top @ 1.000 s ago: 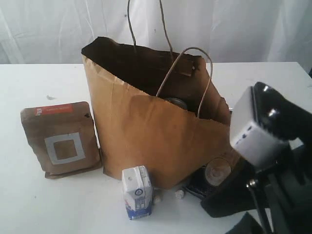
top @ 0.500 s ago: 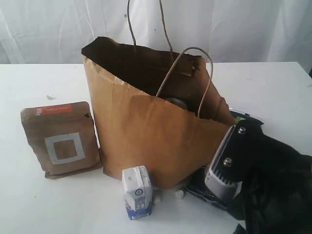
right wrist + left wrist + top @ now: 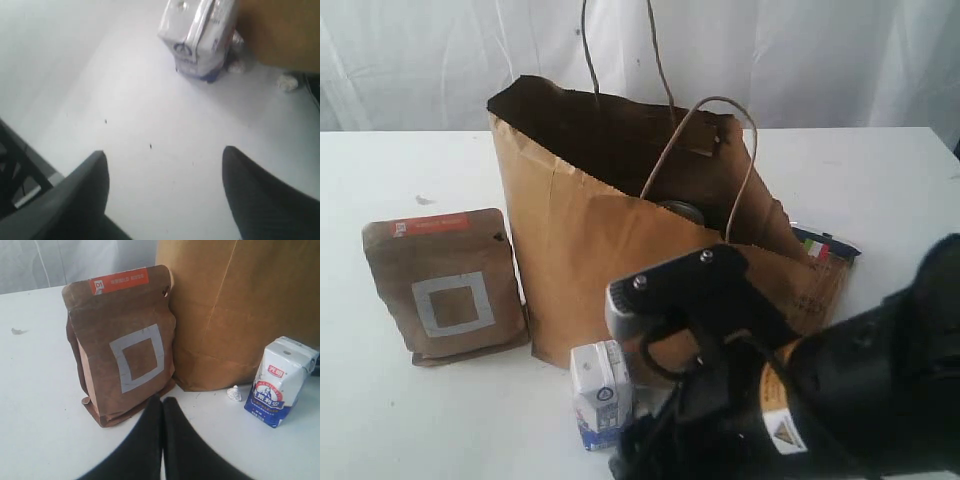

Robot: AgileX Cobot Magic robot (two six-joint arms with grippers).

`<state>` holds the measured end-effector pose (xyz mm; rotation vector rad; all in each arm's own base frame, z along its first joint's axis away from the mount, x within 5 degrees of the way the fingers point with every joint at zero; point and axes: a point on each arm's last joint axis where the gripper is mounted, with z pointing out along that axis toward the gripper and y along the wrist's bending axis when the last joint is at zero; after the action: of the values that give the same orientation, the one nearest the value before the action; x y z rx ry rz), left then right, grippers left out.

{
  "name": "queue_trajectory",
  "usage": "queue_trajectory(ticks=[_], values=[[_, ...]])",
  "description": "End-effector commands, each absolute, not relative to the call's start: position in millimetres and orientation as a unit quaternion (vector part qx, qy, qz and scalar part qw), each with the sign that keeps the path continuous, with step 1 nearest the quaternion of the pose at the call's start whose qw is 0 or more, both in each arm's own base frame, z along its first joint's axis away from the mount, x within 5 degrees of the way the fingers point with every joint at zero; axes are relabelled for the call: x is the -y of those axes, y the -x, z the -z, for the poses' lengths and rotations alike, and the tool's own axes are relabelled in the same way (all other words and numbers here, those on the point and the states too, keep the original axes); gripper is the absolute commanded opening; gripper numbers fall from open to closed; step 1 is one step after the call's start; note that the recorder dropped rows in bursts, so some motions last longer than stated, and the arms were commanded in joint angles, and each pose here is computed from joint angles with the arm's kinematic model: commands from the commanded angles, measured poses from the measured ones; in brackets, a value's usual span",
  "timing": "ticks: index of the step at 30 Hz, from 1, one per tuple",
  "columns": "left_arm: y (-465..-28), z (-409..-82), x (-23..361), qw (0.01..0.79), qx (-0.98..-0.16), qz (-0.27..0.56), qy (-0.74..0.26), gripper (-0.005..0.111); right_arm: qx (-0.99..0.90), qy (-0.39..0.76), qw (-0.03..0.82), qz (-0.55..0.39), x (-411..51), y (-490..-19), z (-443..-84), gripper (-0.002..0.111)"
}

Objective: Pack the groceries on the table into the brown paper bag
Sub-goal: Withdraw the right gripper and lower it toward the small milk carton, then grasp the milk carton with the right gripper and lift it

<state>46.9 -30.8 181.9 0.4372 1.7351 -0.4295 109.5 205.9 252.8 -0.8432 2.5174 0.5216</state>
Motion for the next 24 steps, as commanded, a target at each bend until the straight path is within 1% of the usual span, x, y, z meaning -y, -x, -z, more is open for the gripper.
queue_trajectory(ticks=[1,4,12,17,24], values=[[-46.7,-180.3,30.5,0.604,-0.752,0.187,-0.186,0.001,-0.916,0.267,0.233,-0.187,-223.4,-122.4,-250.4,0.070],[-46.7,-180.3,30.5,0.604,-0.752,0.187,-0.186,0.001,-0.917,0.271,0.231,-0.179,-235.1,-128.9,-247.1,0.075],[-46.7,-180.3,30.5,0.604,-0.752,0.187,-0.186,0.001,-0.915,0.295,0.236,-0.143,-259.6,-146.2,-236.8,0.075],[-46.7,-180.3,30.5,0.604,-0.752,0.187,-0.186,0.001,-0.919,0.292,0.233,-0.124,-263.7,-155.1,-230.0,0.075],[-46.7,-180.3,30.5,0.604,-0.752,0.187,-0.186,0.001,-0.929,0.262,0.231,-0.121,-261.6,-163.4,-227.3,0.074]])
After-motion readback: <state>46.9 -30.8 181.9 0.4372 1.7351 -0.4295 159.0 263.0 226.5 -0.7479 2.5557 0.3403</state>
